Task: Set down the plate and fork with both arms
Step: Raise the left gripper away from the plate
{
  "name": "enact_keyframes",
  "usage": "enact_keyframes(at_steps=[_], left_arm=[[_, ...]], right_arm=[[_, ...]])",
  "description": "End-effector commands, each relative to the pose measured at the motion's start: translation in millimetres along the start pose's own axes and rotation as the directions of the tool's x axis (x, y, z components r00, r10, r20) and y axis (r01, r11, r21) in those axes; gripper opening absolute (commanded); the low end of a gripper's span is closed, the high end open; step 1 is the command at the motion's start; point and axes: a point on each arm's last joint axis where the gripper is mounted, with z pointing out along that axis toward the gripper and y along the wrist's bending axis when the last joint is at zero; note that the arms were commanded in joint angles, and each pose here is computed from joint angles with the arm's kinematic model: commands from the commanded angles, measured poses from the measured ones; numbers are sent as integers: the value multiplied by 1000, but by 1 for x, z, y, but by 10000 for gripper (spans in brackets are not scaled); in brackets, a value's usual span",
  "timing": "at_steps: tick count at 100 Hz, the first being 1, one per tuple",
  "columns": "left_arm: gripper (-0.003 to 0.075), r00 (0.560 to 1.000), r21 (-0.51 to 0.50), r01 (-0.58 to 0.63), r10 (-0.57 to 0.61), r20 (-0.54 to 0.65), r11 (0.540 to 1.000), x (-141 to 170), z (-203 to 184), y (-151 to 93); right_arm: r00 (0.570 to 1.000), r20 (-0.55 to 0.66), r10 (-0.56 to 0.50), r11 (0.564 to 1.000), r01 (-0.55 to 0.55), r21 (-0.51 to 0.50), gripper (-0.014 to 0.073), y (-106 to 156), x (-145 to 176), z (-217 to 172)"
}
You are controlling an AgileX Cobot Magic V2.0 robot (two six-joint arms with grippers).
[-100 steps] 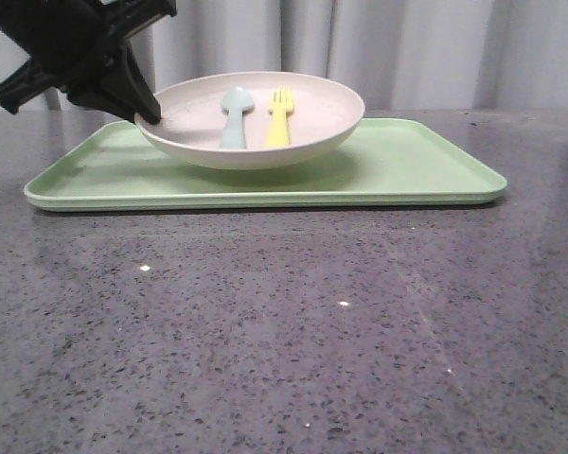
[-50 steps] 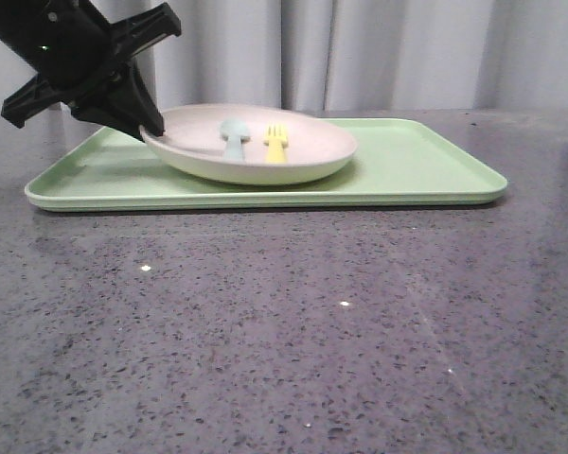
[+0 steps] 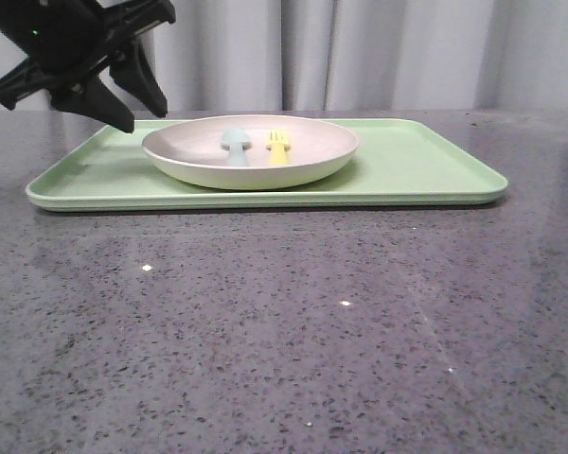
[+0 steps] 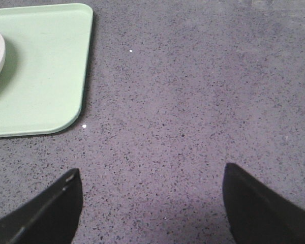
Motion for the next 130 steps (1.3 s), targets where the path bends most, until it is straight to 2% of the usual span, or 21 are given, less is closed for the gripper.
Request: enact_keyframes(at_steps=[1,23,43,56,78,100,118,130], left_arm=[[282,988,38,-23,17,153,999,-22,-39,-16],[282,966,-18,-106,107,236,994,-16,-83,-12],[235,934,-89,-207,224,280,974,9,-123,-9],[218,925,-107,-229,251,285,968,27,-141,-6],[218,910,-201,-230,283,304,952,52,-174,4],[218,899,-227,-218,285,333,949,74,-205,7],[218,885,-358,-188,316,342,915,91,-233,19],[218,862,-375,-185,333,381,908,98,-248,20]], right_arm=[[995,102,-12,1000,14,-14,569,3,-16,-4],[997,81,-10,1000,11,-14,569,4,-22,-3],[1000,25,-19,999,20,-34,569,11,-42,1],[999,-16,-42,997,41,-67,569,21,-57,9],[993,-68,-94,987,84,-139,569,44,-84,26],[977,-153,-149,974,119,-191,569,71,-109,51],[961,-188,-201,957,151,-248,569,101,-129,70],[955,-203,-218,948,158,-275,569,120,-139,86]])
